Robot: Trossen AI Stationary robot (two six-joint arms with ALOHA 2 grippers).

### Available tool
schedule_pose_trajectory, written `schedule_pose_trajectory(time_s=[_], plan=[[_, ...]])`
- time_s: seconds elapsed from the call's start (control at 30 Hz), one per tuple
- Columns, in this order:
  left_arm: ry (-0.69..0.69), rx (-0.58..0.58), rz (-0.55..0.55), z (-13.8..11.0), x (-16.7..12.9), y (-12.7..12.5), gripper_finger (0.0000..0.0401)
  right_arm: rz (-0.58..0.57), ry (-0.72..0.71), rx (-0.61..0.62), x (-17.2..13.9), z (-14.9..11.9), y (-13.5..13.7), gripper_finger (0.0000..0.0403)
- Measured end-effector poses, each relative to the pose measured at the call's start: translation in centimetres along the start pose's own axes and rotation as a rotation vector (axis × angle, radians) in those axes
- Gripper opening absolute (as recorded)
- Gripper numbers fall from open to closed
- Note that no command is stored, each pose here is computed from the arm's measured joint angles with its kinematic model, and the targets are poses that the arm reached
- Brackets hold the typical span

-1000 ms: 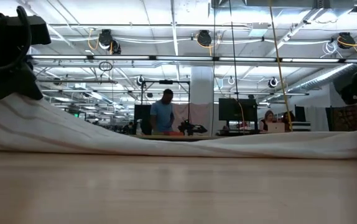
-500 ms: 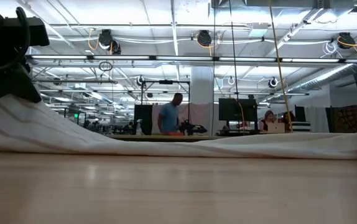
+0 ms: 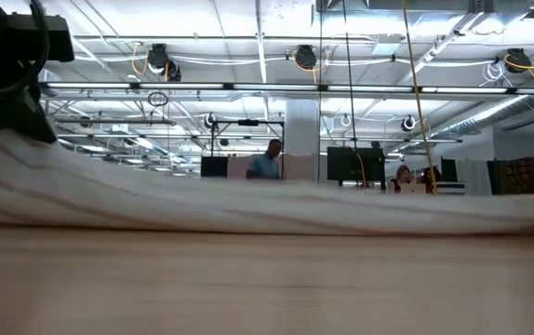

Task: Roll towel into tight, uniform cylinder
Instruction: Fold the white brown kitchen towel

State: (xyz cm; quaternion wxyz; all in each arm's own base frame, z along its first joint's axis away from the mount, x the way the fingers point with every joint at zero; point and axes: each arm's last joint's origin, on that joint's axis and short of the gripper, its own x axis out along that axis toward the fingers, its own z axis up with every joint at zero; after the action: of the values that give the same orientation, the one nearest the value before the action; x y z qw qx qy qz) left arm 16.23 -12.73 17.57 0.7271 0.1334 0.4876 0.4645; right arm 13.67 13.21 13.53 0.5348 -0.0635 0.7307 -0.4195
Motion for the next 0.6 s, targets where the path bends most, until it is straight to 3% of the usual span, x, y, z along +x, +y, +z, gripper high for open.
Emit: schedule_pose_trajectory(time_s=[0.17,0.33,0.5,0.6], plan=[[-0.007,0.088,-0.083,0.6,-0.8,-0.8,0.0020,0.104,-0.044,0.017,-0.8,-0.5,-0.4,0.0114],[-0.015,0.204,-0.202,0.8,-1.6,-1.9,0.0020,0.302,-0.150,0.055,-3.4,-1.6,-1.6,0.0178],[0.023,0.285,-0.278,0.4,-2.0,-2.5,0.0020,0.527,-0.500,0.105,-6.2,-1.3,-2.6,0.0203],[0.065,0.287,-0.305,0.1,-2.2,-2.6,0.0020,0.574,-0.716,0.143,-7.2,-0.1,-2.5,0.0205]])
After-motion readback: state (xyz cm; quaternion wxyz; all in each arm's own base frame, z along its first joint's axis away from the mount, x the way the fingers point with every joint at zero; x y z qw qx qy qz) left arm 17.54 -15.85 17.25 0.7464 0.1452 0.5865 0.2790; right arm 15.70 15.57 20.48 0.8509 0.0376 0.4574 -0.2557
